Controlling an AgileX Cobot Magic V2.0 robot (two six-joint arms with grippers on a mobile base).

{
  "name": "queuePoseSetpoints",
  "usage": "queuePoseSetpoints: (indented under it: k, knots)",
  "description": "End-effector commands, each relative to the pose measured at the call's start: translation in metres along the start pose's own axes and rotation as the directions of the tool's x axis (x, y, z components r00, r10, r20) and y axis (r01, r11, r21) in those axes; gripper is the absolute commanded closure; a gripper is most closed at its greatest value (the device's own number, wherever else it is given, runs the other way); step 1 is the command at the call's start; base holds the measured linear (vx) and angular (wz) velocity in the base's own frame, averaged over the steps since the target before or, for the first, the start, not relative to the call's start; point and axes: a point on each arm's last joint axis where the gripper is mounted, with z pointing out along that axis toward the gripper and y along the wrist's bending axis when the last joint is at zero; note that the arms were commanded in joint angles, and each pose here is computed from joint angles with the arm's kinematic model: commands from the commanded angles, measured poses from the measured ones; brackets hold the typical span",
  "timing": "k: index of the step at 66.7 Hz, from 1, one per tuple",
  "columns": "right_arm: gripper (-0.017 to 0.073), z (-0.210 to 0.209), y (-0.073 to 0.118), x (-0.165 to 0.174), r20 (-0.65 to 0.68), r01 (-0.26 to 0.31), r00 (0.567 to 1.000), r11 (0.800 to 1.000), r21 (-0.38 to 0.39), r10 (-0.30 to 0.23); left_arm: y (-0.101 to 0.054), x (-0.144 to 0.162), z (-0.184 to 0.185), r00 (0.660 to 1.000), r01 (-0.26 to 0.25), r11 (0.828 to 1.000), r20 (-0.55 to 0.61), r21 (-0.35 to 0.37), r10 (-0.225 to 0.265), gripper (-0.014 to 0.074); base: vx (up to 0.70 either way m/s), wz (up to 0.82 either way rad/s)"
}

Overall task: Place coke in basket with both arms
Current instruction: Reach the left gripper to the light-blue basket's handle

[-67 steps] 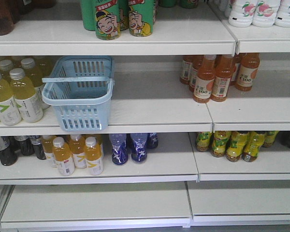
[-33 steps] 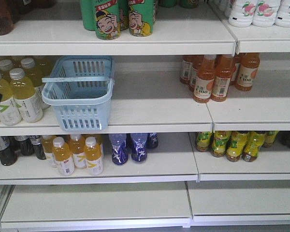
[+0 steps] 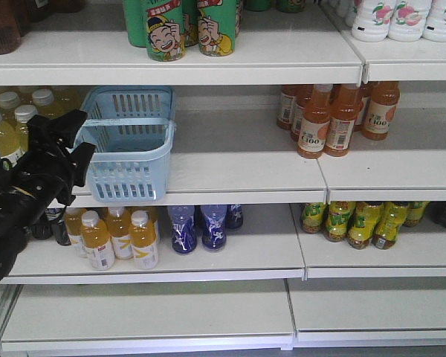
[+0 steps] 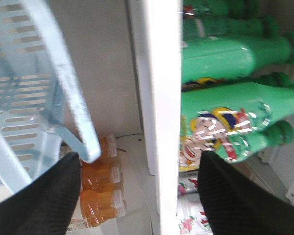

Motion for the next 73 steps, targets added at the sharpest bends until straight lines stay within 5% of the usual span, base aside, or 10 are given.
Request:
queuePoseSetpoints:
  k: [1, 31, 73]
  knots:
    - [0.0564, 0.000, 0.000, -0.004, 0.077, 0.014, 0.997, 1.000, 0.003, -0.014, -0.020, -0.003, 0.015, 1.000, 0.015, 0.989, 0.002, 0.150, -0.016, 0.0101, 0.00, 0.00]
    - [0.0564, 0.000, 0.000, -0.003, 0.074, 0.014, 0.997, 1.000, 0.004, -0.014, 0.000, -0.011, 0.059, 1.000, 0.014, 0.996, 0.013, 0.088, -0.015, 0.0101, 0.00, 0.00]
    - [0.0564, 0.000, 0.000, -0.003, 0.074, 0.014, 0.997, 1.000, 0.004, -0.014, 0.003, -0.019, 0.100, 0.999, 0.041, 0.995, 0.018, 0.090, -0.043, 0.0155, 0.00, 0.00]
